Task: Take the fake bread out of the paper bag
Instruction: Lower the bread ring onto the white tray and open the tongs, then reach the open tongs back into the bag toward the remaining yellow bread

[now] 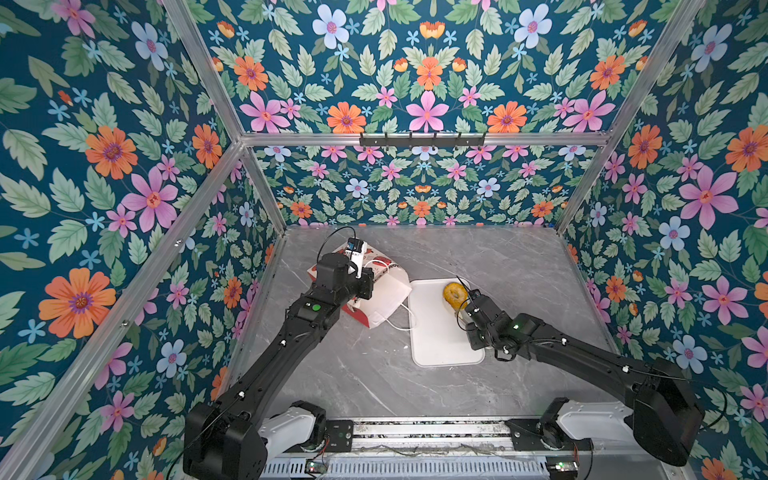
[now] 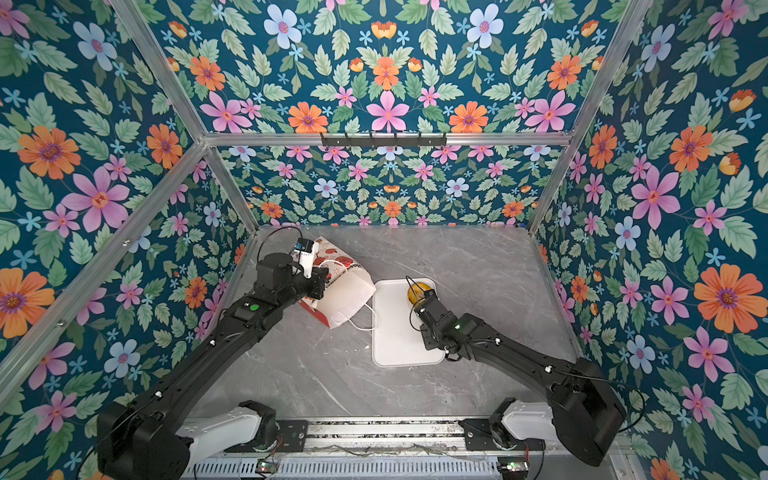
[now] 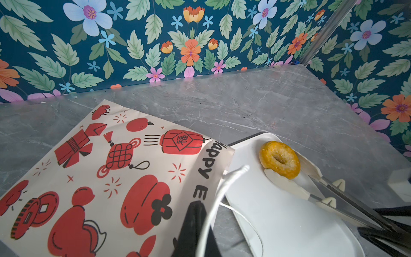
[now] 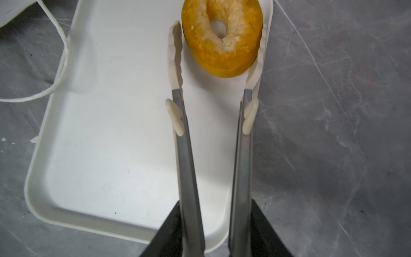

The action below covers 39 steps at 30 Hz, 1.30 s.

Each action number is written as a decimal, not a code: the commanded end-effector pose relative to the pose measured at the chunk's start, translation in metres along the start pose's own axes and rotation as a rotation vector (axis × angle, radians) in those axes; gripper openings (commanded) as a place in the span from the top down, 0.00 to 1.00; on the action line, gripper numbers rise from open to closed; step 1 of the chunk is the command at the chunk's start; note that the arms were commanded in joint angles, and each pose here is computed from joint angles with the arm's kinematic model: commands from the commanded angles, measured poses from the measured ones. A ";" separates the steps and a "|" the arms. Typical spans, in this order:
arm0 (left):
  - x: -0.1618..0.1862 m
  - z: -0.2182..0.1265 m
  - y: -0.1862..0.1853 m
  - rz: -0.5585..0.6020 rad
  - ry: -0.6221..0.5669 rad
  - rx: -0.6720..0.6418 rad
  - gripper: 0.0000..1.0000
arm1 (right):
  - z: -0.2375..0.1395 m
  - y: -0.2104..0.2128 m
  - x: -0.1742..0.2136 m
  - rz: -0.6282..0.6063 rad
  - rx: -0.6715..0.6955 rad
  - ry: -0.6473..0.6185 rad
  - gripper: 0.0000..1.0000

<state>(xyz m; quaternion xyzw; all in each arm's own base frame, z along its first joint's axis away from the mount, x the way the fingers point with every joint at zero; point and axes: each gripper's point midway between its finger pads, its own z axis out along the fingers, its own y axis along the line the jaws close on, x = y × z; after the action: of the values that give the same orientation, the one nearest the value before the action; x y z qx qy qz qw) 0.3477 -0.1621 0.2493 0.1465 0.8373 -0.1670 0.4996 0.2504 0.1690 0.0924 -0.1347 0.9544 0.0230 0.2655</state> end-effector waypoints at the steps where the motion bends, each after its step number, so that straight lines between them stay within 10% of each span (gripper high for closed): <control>1: -0.005 -0.001 0.000 -0.002 -0.023 0.000 1.00 | -0.001 -0.001 0.000 0.031 0.006 -0.003 0.56; 17: -0.009 0.000 0.000 0.000 -0.027 -0.001 1.00 | -0.051 -0.001 -0.017 0.028 -0.075 -0.088 0.53; 39: -0.017 -0.002 -0.001 -0.004 -0.033 -0.002 1.00 | -0.056 0.163 -0.055 -0.387 -0.372 -0.255 0.56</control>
<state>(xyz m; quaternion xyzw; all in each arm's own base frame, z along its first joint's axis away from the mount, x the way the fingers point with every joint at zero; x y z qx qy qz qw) 0.3528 -0.1631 0.2581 0.1440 0.8338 -0.1661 0.5064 0.2119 0.3092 0.1501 -0.3426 0.8749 0.1427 0.3112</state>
